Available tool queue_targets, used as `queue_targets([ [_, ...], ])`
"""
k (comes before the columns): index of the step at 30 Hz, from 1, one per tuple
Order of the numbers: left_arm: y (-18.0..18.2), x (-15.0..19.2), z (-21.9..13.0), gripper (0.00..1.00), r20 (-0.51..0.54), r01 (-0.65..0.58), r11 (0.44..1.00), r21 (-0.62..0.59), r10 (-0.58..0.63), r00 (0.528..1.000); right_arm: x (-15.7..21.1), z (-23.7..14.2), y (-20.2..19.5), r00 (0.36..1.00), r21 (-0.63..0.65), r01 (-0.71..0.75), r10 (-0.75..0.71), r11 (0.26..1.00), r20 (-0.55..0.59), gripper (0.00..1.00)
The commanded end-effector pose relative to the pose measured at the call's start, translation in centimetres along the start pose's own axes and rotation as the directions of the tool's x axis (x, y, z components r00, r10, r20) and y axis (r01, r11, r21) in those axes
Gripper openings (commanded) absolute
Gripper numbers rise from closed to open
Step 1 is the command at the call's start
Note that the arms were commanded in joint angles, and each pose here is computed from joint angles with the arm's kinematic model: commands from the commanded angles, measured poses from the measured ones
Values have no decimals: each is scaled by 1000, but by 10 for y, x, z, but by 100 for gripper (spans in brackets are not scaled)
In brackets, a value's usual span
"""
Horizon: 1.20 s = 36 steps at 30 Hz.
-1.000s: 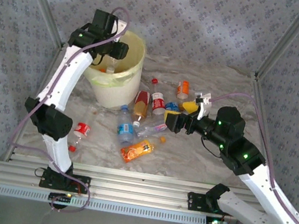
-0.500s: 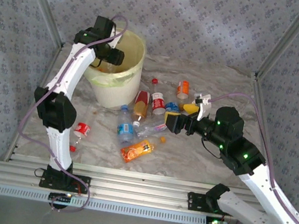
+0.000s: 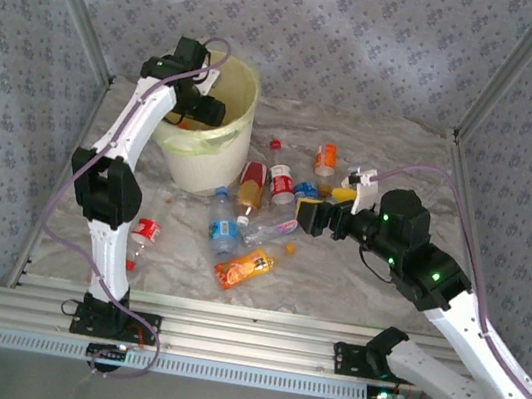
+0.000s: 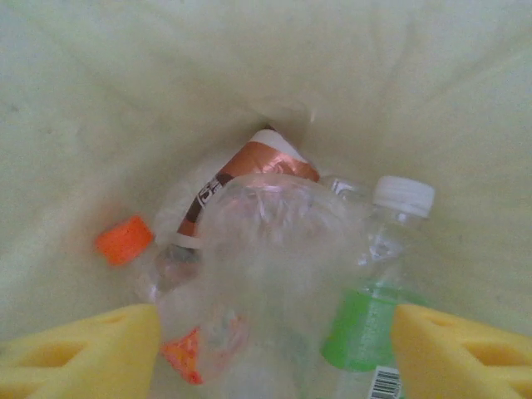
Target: Put the plastic bottles in the bin
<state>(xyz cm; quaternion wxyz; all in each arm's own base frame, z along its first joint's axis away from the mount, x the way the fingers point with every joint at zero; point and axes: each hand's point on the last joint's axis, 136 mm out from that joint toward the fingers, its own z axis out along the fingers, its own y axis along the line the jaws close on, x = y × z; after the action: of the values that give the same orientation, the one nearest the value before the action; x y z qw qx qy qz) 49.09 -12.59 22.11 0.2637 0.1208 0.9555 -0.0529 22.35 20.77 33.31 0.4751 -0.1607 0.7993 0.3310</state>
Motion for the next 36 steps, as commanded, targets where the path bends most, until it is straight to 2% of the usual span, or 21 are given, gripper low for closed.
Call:
queue_targets([
  [1, -5, -14, -32, 80, 65, 20, 999, 37, -23, 998, 9, 2, -18, 999, 88, -30, 33, 996, -26, 100],
  [5, -9, -19, -52, 89, 109, 28, 998, 60, -34, 993, 23, 5, -27, 996, 122, -41, 50, 992, -70, 95],
  [10, -15, -25, -85, 100, 188, 41, 995, 86, -57, 981, 41, 14, -45, 988, 180, -52, 76, 982, -131, 82],
  [19, -29, -20, -155, 100, 353, 28, 991, 129, -73, 933, 68, 33, -78, 961, 261, -96, 158, 961, -226, 74],
  [24, -63, 7, -184, 100, 412, -50, 975, 218, -45, 910, 87, 50, -99, 933, 310, -128, 221, 942, -286, 72],
  [29, -110, 42, -201, 100, 434, -111, 922, 370, -66, 898, 98, 66, -119, 915, 354, -144, 261, 924, -309, 71],
  [36, -168, 88, -192, 100, 386, -157, 851, 502, -57, 921, 106, 92, -149, 904, 385, -148, 282, 911, -320, 66],
])
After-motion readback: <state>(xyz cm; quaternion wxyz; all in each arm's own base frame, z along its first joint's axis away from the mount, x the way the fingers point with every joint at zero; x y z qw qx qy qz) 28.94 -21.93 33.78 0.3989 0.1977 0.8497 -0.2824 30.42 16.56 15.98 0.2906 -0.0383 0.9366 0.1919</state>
